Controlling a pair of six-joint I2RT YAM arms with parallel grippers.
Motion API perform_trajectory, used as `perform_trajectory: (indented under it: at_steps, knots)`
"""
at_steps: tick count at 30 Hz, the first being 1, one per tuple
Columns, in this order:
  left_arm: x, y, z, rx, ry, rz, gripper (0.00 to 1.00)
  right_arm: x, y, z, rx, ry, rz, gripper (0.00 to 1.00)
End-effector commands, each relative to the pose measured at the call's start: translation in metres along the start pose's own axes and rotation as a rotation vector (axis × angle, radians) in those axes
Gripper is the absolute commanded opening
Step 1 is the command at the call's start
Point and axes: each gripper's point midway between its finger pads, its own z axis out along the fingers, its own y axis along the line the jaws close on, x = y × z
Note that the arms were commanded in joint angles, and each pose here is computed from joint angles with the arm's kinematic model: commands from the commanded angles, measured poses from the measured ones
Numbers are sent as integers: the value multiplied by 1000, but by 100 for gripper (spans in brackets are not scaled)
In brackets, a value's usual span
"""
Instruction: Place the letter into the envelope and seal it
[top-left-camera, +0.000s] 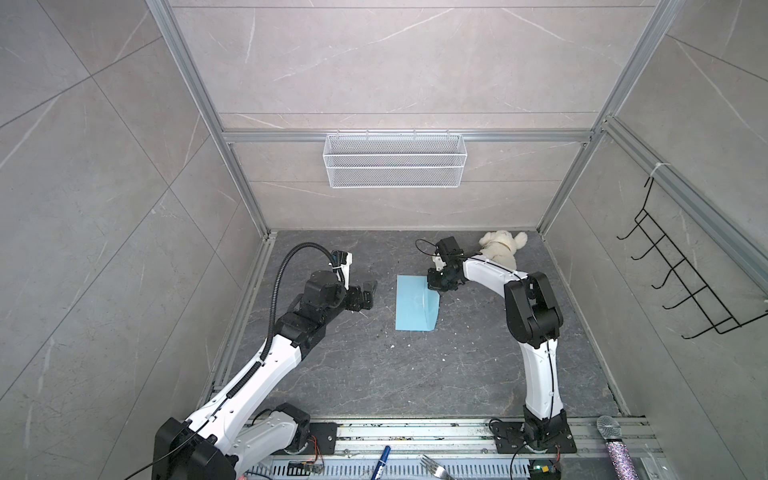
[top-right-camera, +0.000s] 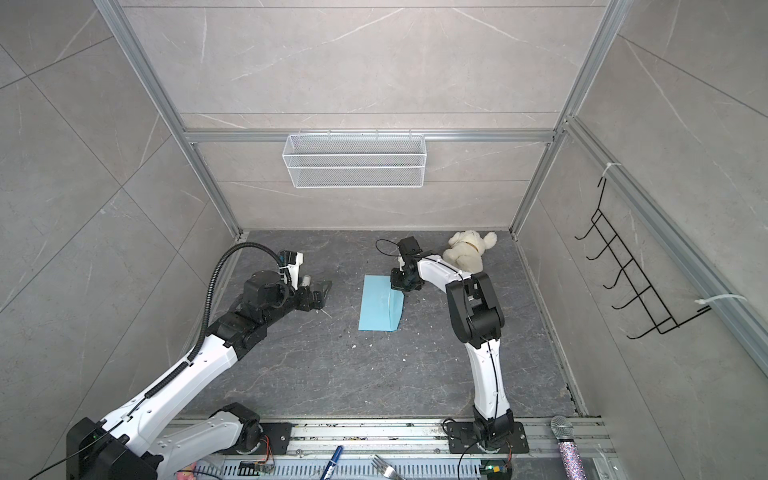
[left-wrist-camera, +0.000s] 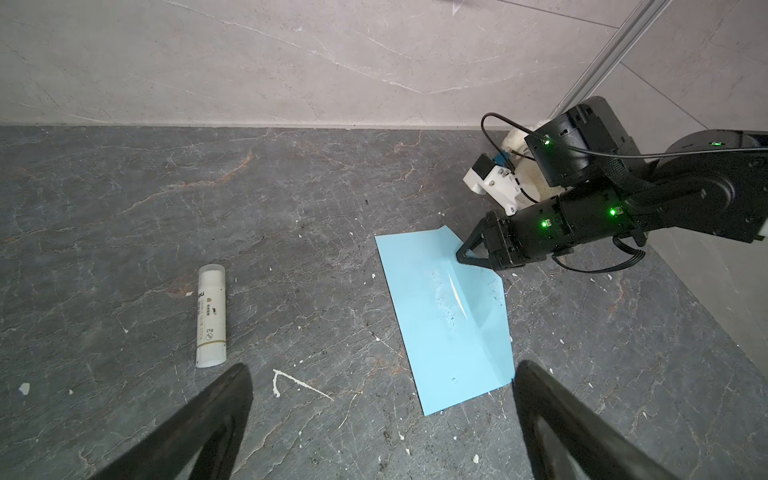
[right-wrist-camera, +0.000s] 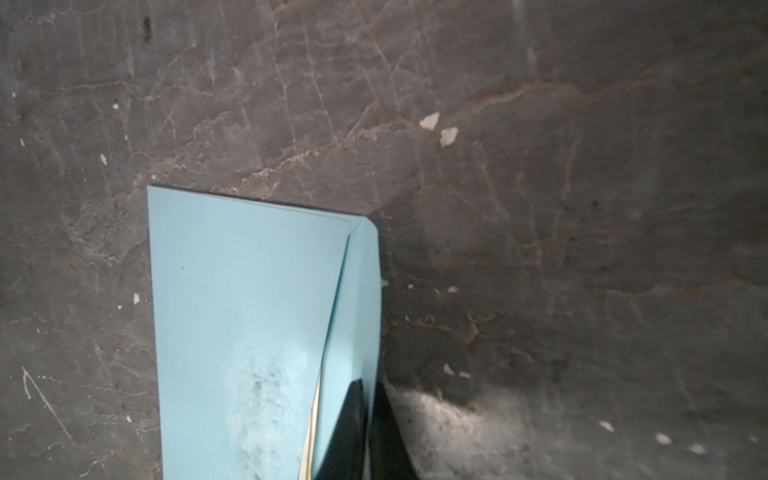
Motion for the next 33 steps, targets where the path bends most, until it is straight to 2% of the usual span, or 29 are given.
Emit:
perform_trajectory:
  at_steps: [1,6,11,15,21,27,30,33]
  knots:
    - [-7,-2,-6,13,-28,-12,100,6,3,-4,-27,7,40,0]
    - [-6,-2,-8,12,-33,-12,100,-9,22,-35,-119,-89,113,0]
    - [-5,0,-10,5,-36,-7,100,-32,44,-88,-239,-265,231,0]
    - [-3,1,-12,0,-42,-7,100,-49,51,-135,-348,-439,382,0]
    - [-2,3,-13,-5,-49,-2,100,-58,41,-185,-466,-672,646,0]
    - [1,2,-10,4,-37,-2,100,-37,17,-213,-413,-895,896,0]
    - [1,0,-10,12,-37,-4,100,-15,3,-220,-296,-1004,1017,0]
    - [2,-2,-11,24,-31,-11,100,3,-9,-218,-205,-1050,1115,0]
